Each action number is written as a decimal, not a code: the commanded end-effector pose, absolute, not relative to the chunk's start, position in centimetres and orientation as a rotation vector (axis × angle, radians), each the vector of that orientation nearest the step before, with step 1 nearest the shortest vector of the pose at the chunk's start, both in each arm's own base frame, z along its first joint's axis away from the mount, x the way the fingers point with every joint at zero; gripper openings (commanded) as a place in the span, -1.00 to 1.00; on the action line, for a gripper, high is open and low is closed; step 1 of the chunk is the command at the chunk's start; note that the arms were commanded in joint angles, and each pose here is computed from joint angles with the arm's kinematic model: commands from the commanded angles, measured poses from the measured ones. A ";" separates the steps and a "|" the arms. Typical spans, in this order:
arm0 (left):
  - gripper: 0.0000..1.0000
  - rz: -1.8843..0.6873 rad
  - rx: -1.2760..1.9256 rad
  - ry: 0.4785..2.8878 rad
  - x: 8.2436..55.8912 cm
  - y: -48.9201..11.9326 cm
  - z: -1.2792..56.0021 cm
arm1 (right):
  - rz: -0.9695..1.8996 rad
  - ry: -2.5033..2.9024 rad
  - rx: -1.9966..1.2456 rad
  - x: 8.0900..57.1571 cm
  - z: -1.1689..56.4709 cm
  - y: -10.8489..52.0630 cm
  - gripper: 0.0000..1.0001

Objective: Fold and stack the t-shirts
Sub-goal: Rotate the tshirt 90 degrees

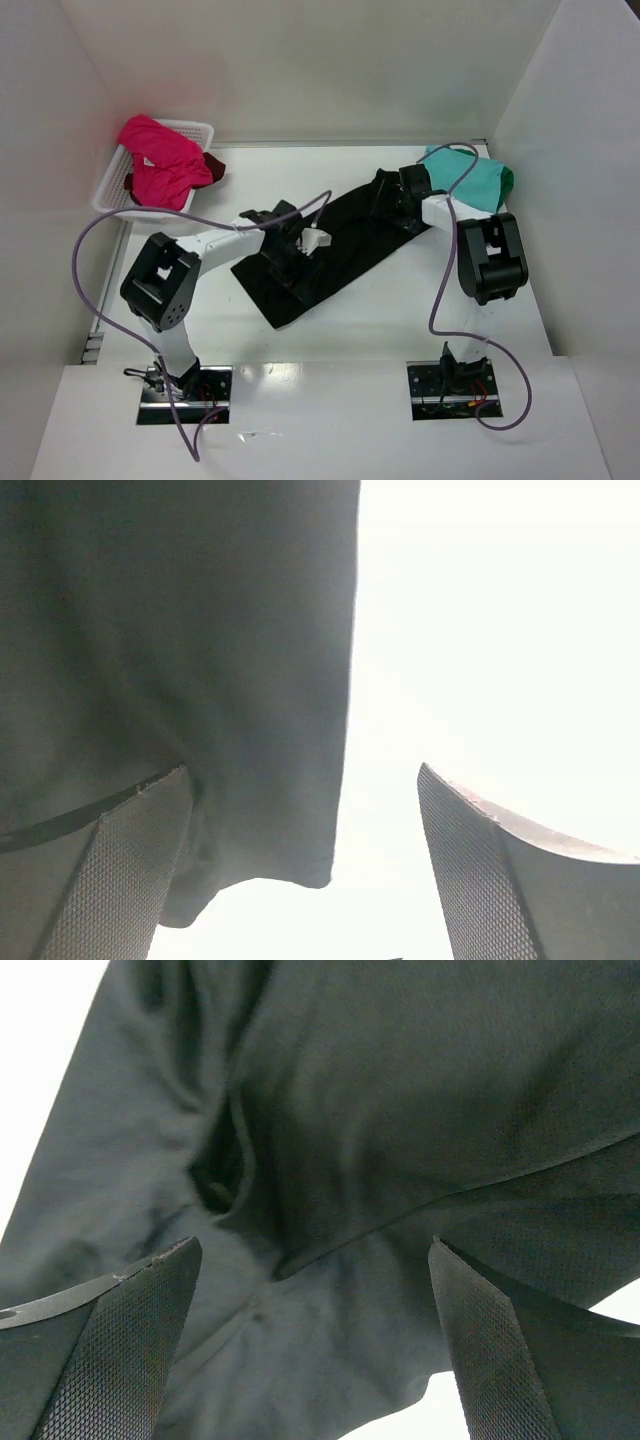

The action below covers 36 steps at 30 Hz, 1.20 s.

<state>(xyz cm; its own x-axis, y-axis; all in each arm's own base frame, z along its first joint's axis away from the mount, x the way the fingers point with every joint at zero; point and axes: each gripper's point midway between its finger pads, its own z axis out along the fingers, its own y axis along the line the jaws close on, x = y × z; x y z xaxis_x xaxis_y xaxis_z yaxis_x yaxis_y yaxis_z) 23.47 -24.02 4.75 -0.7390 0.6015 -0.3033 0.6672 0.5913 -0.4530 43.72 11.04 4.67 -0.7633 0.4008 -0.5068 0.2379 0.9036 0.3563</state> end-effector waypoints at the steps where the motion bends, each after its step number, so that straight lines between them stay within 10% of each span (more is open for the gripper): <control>1: 0.97 -0.841 1.028 2.772 19.5 -26.2 5.6 | 0.345 2.430 0.421 45.1 5.8 11.6 1.00; 36: 0.98 -0.055 0.290 2.578 29.9 -21.2 7.4 | 0.517 2.462 0.214 53.3 3.4 22.0 1.00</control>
<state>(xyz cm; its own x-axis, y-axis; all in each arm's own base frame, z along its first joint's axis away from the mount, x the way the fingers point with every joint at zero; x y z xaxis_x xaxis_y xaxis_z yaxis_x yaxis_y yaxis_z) 28.99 -20.28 8.73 -0.8266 0.1981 -0.5269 0.2204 0.9752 0.0209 54.08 19.38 4.16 -0.7622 0.3307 -0.5565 0.0821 0.9021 0.4236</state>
